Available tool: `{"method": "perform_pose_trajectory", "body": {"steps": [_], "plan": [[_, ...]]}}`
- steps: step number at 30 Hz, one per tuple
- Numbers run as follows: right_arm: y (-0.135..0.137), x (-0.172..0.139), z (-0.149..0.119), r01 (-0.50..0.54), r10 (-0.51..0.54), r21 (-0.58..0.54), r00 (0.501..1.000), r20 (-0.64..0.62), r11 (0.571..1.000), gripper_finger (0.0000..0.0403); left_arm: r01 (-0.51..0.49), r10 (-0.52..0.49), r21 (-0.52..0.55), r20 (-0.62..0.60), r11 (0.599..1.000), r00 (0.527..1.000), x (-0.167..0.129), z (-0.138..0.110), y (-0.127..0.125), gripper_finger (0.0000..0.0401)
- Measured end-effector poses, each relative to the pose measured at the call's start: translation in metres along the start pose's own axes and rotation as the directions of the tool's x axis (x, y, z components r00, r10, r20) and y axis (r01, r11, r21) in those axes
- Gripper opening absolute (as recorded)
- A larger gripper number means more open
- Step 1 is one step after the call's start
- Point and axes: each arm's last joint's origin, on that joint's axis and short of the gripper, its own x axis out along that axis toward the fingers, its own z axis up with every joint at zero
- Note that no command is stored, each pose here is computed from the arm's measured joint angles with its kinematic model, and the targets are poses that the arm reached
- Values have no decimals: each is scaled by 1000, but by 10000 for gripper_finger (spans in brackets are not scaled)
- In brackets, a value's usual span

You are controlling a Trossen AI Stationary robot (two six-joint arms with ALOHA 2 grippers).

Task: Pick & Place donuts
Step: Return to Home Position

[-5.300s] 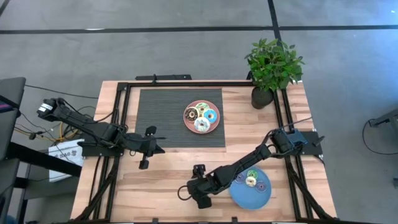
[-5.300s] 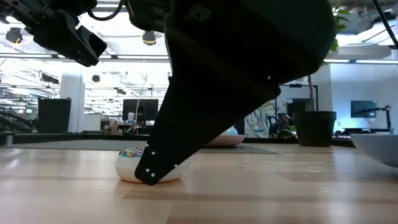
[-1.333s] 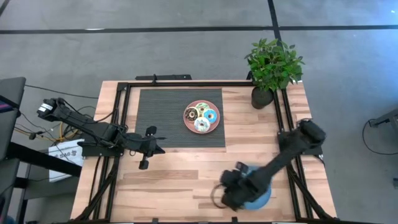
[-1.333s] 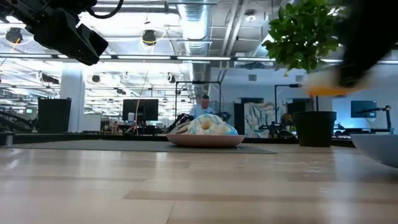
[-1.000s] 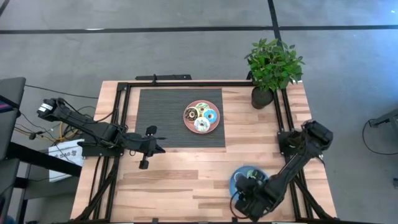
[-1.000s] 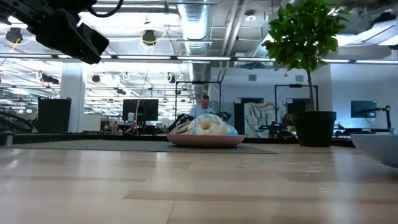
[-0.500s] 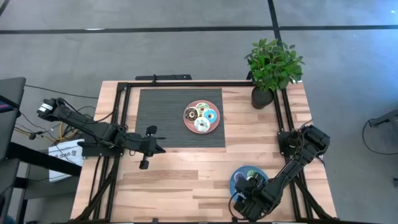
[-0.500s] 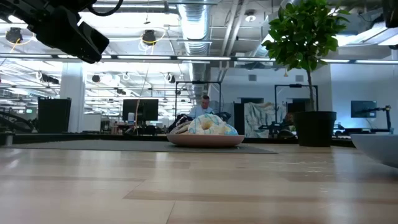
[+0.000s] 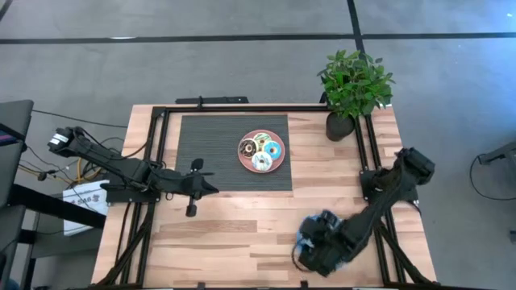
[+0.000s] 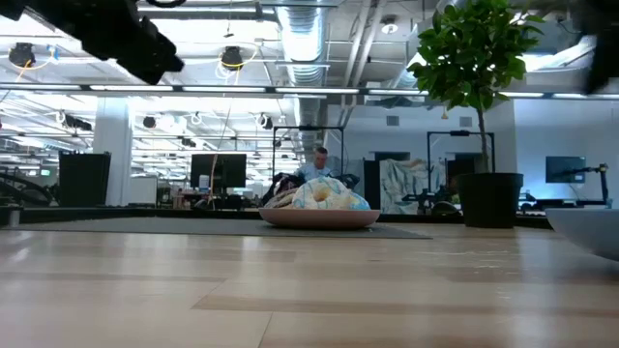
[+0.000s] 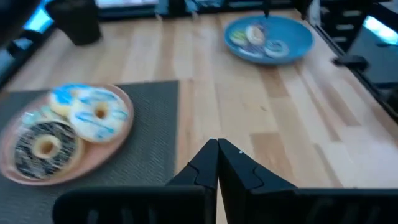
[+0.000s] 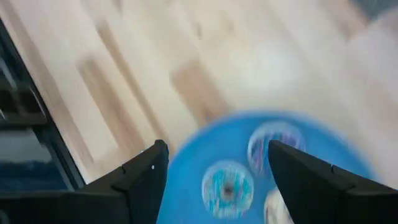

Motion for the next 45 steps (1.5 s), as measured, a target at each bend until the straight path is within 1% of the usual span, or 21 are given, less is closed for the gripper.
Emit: {"method": "perform_pose_trajectory", "body": {"steps": [4,6,8,11,13,14,16,19,21,23,25,27,31,33,36,40,42,45], "plan": [[-16,-8,36,-14,13,23,999,47,1000,259,-54,53,28,33,998,998,0,3,1,0],[-24,-7,51,-6,7,-20,999,51,1000,236,-58,56,42,31,997,998,0,3,2,0],[-32,-5,65,-1,4,-80,999,44,997,193,-32,31,43,27,999,999,1,3,3,0],[-44,-2,81,7,-2,-171,1000,30,985,96,25,-26,42,17,999,1000,3,3,10,0],[-50,0,88,28,-21,-253,999,30,967,32,29,-30,37,13,999,999,4,4,17,0],[-53,2,92,39,-32,-286,999,30,958,17,23,-24,38,13,999,1000,5,4,20,0],[-61,4,100,61,-57,-317,998,24,946,19,7,-8,36,28,999,1000,8,-1,27,0],[-73,12,109,84,-85,-336,996,14,938,29,0,-1,10,36,1000,999,10,-18,37,0],[-83,19,112,99,-108,-336,994,-7,937,26,-15,17,-30,79,999,997,9,-26,43,0],[-91,26,113,102,-122,-340,992,-36,935,15,-36,43,-59,118,998,992,5,-33,48,0],[-98,31,114,82,-117,-357,990,-76,931,4,-59,69,-71,153,996,986,-2,-37,52,0],[-103,36,116,61,-103,-366,990,-96,928,4,-80,93,-77,191,994,977,-11,-38,56,0],[-114,44,123,66,-106,-365,990,-91,929,7,-115,135,-94,248,989,959,-28,-42,61,0],[-119,46,127,69,-110,-377,990,-88,924,3,-133,153,-99,249,986,956,-36,-45,62,0],[-127,48,134,75,-119,-397,989,-86,915,1,-138,162,-106,257,985,953,-49,-49,62,0],[-140,48,143,82,-124,-390,989,-83,917,3,-140,164,-100,315,985,935,-66,-52,60,0],[-144,48,150,67,-98,-375,993,-66,925,1,-141,165,-97,337,985,927,-74,-54,59,0],[-150,48,158,13,-36,-340,998,-61,940,1,-140,166,-98,359,985,919,-83,-58,58,0]]}}
